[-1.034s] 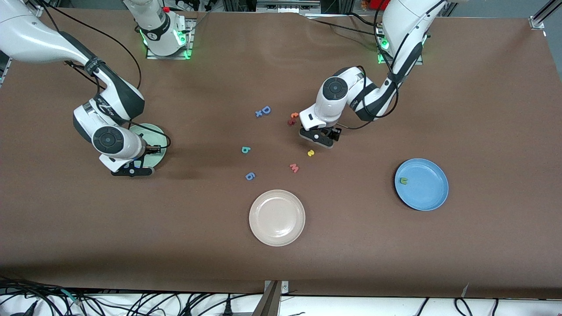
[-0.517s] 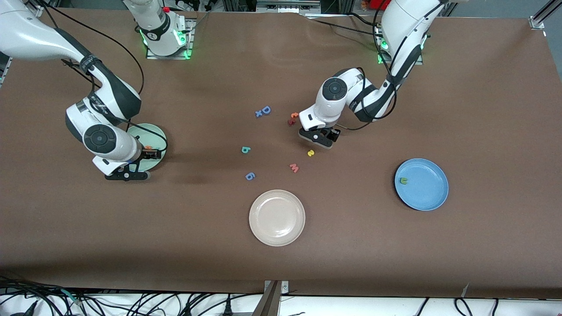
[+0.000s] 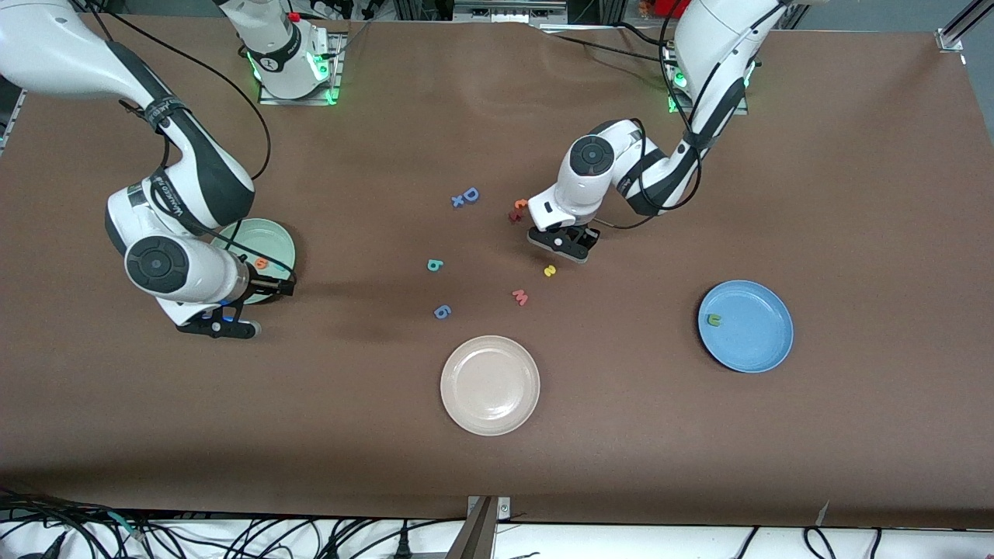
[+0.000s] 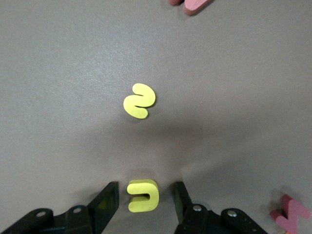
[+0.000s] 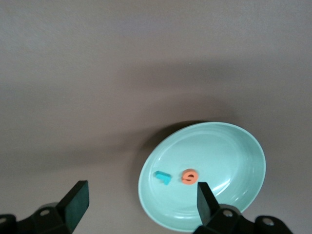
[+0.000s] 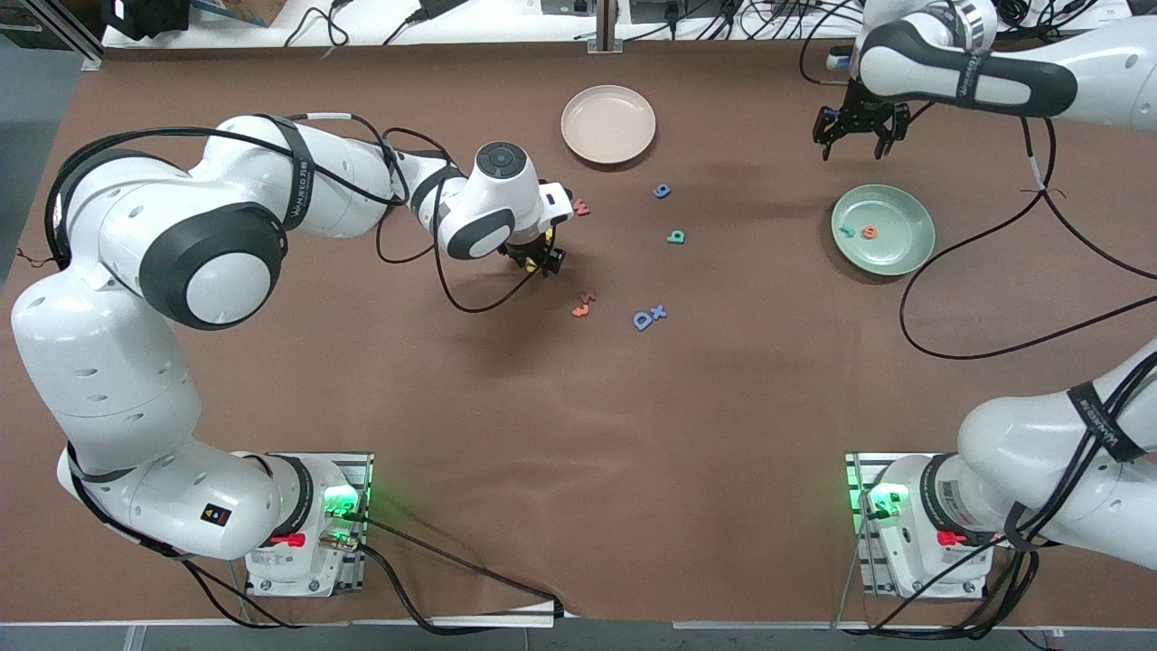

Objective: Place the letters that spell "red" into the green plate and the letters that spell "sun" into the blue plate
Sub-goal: 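Release the cyan letter on the green plate while the left gripper grasps, then grasp the cyan 9 with the right gripper while the left gripper carries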

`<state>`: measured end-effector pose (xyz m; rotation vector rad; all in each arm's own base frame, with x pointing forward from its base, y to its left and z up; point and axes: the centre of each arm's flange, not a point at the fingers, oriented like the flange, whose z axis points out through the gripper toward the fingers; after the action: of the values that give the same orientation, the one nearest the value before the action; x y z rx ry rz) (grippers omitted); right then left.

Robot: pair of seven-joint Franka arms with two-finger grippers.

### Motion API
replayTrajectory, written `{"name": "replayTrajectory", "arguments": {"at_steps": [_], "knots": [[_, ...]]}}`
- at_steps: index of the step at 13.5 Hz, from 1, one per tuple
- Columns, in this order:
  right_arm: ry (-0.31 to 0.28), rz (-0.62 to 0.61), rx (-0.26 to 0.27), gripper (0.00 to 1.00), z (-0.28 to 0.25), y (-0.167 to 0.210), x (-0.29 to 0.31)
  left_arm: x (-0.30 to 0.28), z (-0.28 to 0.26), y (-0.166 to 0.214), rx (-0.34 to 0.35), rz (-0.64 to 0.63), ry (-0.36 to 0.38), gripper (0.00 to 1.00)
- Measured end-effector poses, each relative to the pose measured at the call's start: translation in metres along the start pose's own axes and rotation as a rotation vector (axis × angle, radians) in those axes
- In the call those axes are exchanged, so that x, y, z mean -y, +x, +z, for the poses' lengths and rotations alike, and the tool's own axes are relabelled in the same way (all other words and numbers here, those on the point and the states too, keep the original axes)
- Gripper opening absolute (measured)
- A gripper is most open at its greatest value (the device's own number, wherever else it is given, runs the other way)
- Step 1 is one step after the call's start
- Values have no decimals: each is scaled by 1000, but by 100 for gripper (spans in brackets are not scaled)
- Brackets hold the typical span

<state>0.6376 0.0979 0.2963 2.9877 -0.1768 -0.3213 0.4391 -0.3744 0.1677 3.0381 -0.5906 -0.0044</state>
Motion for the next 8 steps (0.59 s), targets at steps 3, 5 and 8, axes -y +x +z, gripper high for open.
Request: {"name": "replayTrajectory", "arguments": {"at_steps": [3,5,8], "knots": [[29,71,24,99,-16,8,0,-2,-1,0,-2,-2,-2,46],[84,129,61,99,-19,7,13,-2,-1,0,-3,-2,-3,43],[174,184,49,99,-21,2,58,-2,-1,0,-4,-3,-3,41]]}}
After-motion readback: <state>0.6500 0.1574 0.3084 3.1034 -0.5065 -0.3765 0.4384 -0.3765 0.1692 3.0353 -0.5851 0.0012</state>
